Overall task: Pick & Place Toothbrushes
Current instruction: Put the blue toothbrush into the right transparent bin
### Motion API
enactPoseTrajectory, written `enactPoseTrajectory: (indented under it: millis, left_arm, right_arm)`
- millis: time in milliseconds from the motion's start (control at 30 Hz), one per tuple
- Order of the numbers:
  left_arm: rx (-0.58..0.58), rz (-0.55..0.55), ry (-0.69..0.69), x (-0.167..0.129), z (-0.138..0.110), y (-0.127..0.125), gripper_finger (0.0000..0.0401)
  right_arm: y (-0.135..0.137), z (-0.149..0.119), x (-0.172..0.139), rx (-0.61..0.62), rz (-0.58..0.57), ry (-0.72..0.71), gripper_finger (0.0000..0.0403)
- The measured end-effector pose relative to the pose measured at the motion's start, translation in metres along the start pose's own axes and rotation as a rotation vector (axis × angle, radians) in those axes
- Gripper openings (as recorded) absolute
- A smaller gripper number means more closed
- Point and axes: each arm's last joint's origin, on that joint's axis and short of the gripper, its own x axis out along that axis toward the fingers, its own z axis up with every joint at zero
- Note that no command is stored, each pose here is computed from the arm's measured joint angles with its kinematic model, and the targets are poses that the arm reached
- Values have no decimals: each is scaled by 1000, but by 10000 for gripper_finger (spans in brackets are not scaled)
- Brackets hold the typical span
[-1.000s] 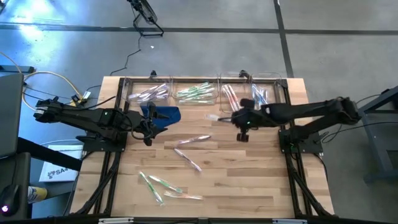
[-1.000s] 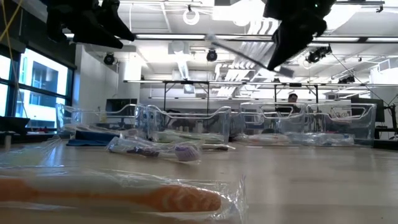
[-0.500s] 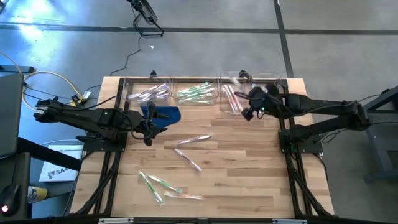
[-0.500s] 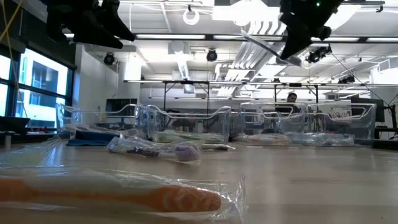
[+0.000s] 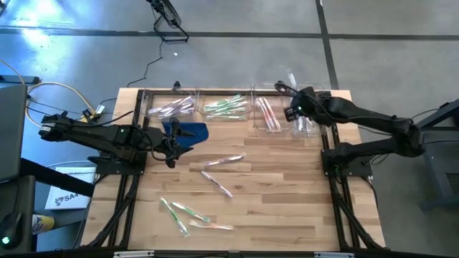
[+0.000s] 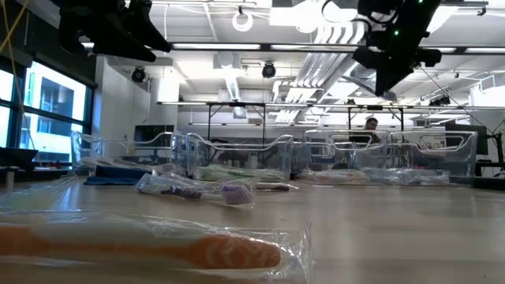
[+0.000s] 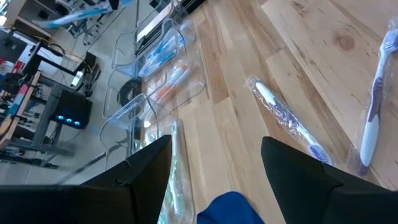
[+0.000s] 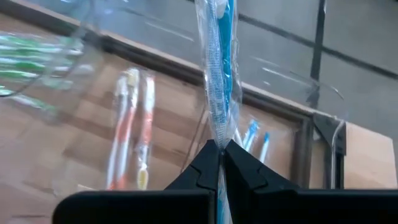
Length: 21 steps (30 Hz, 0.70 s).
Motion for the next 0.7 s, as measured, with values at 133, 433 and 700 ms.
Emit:
enactPoseTrajectory:
  millis: [133,433,700]
  left_arm:
    - [0,0,0,0,0,0,242]
    - [2,-3,4,0,0,0,242]
    - [2,-2,4,0,0,0,242]
  right_arm:
    - [-3,2,16,16,-37,72,3]
    - [-7,-7,47,-11,-170,304,3]
    - [-14,-12,58,2,-270,406,3]
